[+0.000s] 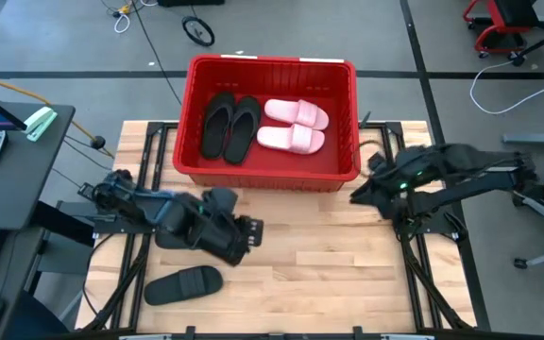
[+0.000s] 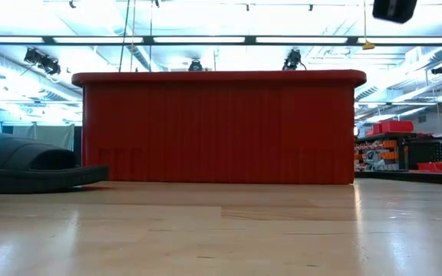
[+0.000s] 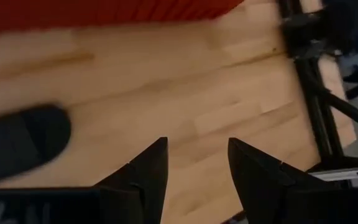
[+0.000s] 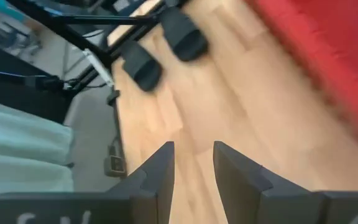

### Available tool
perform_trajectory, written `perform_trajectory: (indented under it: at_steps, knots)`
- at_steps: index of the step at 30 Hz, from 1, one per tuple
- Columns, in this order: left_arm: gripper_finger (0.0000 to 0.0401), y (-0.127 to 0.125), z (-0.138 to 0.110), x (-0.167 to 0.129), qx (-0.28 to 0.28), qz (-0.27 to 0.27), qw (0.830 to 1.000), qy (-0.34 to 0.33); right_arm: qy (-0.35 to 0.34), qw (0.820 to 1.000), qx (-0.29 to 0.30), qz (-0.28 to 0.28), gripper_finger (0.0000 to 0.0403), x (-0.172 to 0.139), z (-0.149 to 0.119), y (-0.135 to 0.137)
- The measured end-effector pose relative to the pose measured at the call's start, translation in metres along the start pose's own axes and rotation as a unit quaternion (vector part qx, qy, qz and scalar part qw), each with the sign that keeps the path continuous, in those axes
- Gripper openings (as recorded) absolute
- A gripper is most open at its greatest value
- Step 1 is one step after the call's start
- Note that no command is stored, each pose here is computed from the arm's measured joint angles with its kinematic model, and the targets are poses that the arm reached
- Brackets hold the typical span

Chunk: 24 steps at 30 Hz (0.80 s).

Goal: Pick and place slides into bin
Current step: Put the top black slide into the red bin

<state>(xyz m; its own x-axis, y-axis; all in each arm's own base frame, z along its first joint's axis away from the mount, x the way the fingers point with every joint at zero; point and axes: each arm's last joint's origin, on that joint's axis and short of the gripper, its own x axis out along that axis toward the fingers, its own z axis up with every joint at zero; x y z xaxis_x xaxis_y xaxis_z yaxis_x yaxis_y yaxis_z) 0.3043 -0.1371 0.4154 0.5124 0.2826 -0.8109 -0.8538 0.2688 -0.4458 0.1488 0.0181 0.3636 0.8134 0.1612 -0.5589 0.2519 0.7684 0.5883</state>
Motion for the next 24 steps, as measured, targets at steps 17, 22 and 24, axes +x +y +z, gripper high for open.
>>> perform_trajectory:
  at_steps: [17,22,24]
  knots:
    - [0.0172,0.116,-0.028,0.092,-0.027,0.153,0.979,0.131,-0.03,0.993,-0.013,0.109,0.0116,0.099,-0.018,0.011]
    - [0.0172,0.166,-0.028,0.101,-0.101,0.152,0.975,0.127,-0.02,0.995,-0.013,0.099,0.0116,0.107,-0.019,0.01]
    - [0.0172,0.184,-0.029,0.104,-0.13,0.15,0.972,0.125,-0.02,0.995,-0.013,0.099,0.0116,0.107,-0.019,0.01]
